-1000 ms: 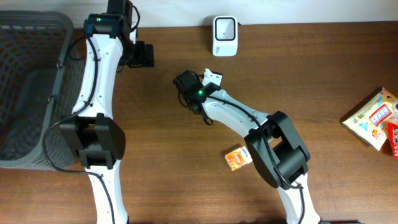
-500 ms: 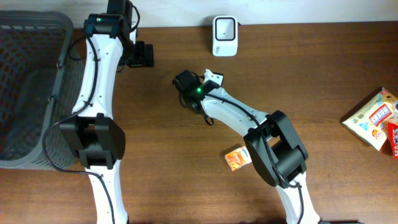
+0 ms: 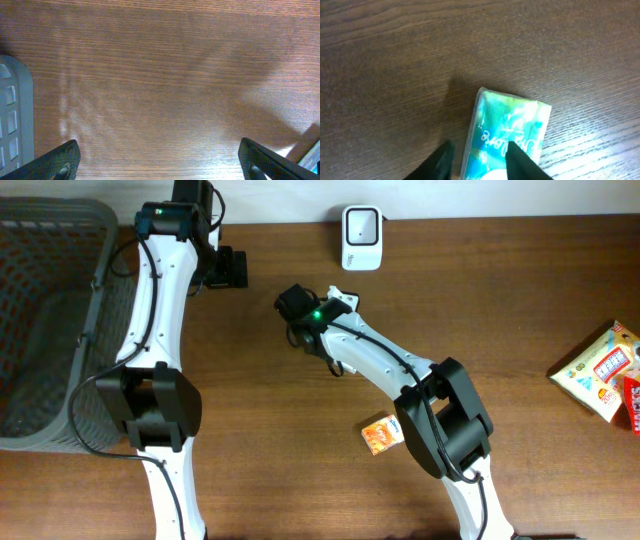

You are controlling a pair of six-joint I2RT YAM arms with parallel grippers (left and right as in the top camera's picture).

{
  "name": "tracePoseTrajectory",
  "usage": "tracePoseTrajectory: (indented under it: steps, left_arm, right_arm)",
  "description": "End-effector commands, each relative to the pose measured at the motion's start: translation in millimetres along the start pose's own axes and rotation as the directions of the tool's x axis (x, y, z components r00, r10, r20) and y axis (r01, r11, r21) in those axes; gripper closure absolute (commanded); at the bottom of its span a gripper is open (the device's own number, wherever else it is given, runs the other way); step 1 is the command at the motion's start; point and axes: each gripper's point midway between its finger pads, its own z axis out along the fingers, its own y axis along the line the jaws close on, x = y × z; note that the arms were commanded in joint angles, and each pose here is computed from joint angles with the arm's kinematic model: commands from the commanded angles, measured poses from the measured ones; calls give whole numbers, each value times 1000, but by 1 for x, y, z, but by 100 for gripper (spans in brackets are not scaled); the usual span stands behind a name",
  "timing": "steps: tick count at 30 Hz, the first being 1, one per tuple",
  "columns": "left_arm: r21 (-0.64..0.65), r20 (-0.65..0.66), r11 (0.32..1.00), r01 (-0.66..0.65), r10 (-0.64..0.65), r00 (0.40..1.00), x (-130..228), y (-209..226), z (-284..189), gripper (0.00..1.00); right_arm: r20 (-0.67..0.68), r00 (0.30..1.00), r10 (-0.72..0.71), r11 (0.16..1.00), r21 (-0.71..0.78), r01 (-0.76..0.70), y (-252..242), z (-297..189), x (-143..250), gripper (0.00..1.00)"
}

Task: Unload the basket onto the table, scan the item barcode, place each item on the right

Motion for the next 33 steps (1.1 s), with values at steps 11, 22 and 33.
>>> tracePoseTrajectory:
  steps: [11, 22, 33]
  left_arm:
    - [0, 7, 1000, 7, -7, 1000, -1, 1, -3, 1]
    - [0, 7, 1000, 7, -7, 1000, -1, 1, -3, 1]
    - [1, 7, 1000, 4, -4, 1000, 0, -1, -3, 1]
  right_arm:
    - [-35, 999, -8, 1000, 26, 9, -1, 24, 21, 63]
    - [-56, 998, -16, 996, 92, 22, -16, 39, 25, 69]
    - [-71, 997, -17, 994, 110, 25, -24, 48, 32, 79]
